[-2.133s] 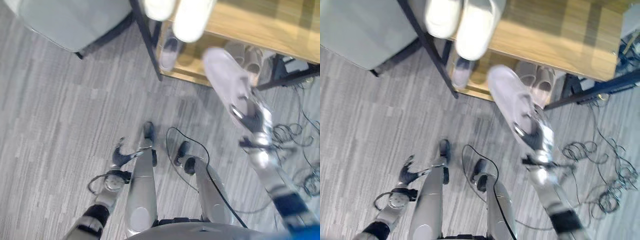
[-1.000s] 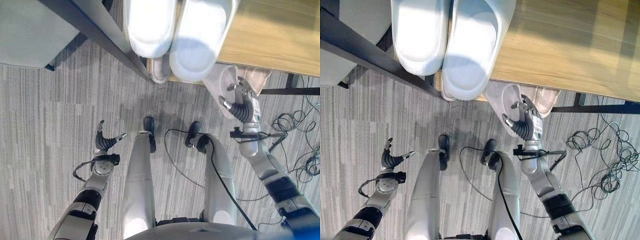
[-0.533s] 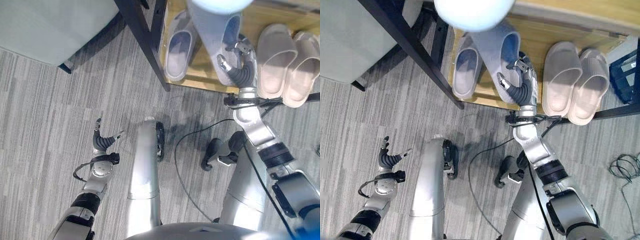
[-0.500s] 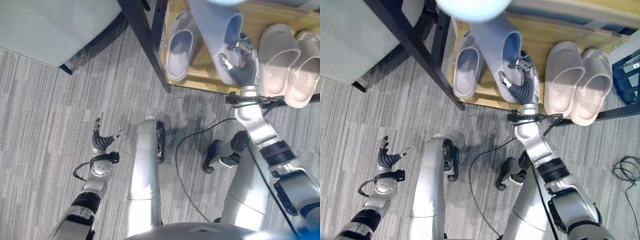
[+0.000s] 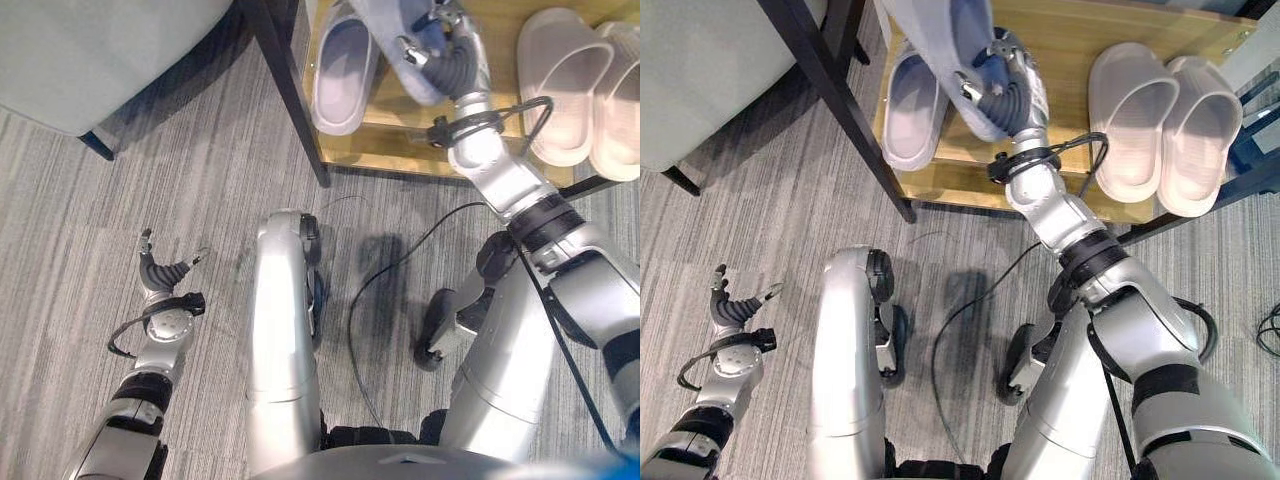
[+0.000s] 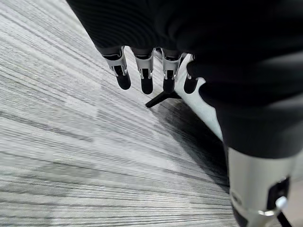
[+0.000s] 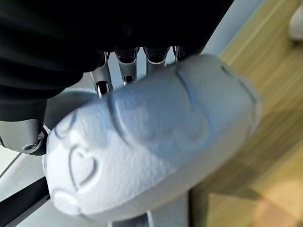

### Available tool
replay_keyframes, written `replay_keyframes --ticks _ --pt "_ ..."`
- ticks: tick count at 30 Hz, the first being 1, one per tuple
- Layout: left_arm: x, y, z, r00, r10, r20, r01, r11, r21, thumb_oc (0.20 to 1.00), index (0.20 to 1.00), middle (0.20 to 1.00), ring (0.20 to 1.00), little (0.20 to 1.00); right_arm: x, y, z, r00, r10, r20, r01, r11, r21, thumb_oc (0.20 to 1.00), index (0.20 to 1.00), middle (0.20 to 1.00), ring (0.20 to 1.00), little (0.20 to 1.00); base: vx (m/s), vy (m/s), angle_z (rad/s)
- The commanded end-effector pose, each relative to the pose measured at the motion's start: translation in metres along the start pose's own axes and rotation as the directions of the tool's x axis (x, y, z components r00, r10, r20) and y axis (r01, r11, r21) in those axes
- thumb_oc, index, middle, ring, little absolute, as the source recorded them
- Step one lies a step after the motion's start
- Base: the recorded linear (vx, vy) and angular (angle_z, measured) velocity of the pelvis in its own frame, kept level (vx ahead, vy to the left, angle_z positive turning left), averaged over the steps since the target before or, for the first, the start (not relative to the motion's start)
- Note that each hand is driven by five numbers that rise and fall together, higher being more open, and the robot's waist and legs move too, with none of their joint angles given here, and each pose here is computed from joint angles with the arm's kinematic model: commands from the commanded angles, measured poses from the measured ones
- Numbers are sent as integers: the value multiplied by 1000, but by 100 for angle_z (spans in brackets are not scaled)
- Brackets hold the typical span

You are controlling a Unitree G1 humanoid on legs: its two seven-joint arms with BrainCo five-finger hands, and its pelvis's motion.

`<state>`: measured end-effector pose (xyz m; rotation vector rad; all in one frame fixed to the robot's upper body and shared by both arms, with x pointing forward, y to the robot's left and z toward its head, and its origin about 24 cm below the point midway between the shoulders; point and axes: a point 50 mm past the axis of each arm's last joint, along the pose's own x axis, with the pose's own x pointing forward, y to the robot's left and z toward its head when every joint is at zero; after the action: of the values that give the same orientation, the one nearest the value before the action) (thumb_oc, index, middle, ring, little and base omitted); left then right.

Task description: Arrange the slippers neatly on the shoe rack.

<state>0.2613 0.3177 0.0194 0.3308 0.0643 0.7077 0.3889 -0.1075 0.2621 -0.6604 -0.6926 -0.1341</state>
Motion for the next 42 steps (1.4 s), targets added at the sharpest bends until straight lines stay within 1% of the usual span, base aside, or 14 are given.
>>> replay_keyframes --ticks 1,5,10,12,13,17,22,30,31,32,42 --pt "7 16 12 995 70 65 -68 997 -22 1000 1000 1000 1000 1000 24 -18 27 992 -105 68 103 994 34 200 200 200 200 200 -55 -27 -12" --pt "3 14 12 995 62 74 -61 998 -15 1000 1000 1000 1000 1000 20 -18 20 990 -135 47 135 991 15 200 200 200 200 200 -22 0 -12" --pt "-2 7 -4 997 74 2 -74 997 14 1000 1000 1000 1000 1000 17 -24 14 982 -186 28 186 983 -2 200 200 200 200 200 6 -19 -1" --pt "0 6 -4 996 89 -8 -89 996 14 1000 1000 1000 1000 1000 16 -26 11 978 -210 3 210 978 14 200 200 200 200 200 -1 -49 3" --pt "0 3 -8 995 91 -30 -91 995 28 1000 1000 1000 1000 1000 10 -23 4 975 -217 -41 219 974 55 200 200 200 200 200 5 -53 5" --pt "3 0 -4 996 89 -28 -88 996 25 1000 1000 1000 1000 1000 4 -18 -4 975 -208 -77 214 974 77 200 200 200 200 200 18 -25 6" --pt "0 -8 -9 995 81 -62 -79 996 28 1000 1000 1000 1000 1000 -14 -4 -15 976 -180 -126 196 973 126 200 200 200 200 200 0 0 0" --pt "-1 -15 -12 996 58 -71 -53 996 76 1000 1000 1000 1000 1000 -32 10 -21 978 -150 -144 169 977 129 200 200 200 200 200 0 0 0" --pt "-1 -15 -12 996 58 -71 -52 996 78 1000 1000 1000 1000 1000 -33 10 -21 976 -161 -144 180 975 130 473 473 473 473 473 0 0 0" --pt "-1 -15 -11 996 57 -71 -52 996 76 1000 1000 1000 1000 1000 -33 9 -21 975 -169 -142 187 974 126 1000 1000 1000 1000 1000 0 0 0" --pt "-16 -19 -29 992 59 -110 -45 991 127 1000 1000 1000 1000 1000 -48 2 -13 947 -290 -141 318 909 268 1000 1000 1000 1000 1000 0 0 0"
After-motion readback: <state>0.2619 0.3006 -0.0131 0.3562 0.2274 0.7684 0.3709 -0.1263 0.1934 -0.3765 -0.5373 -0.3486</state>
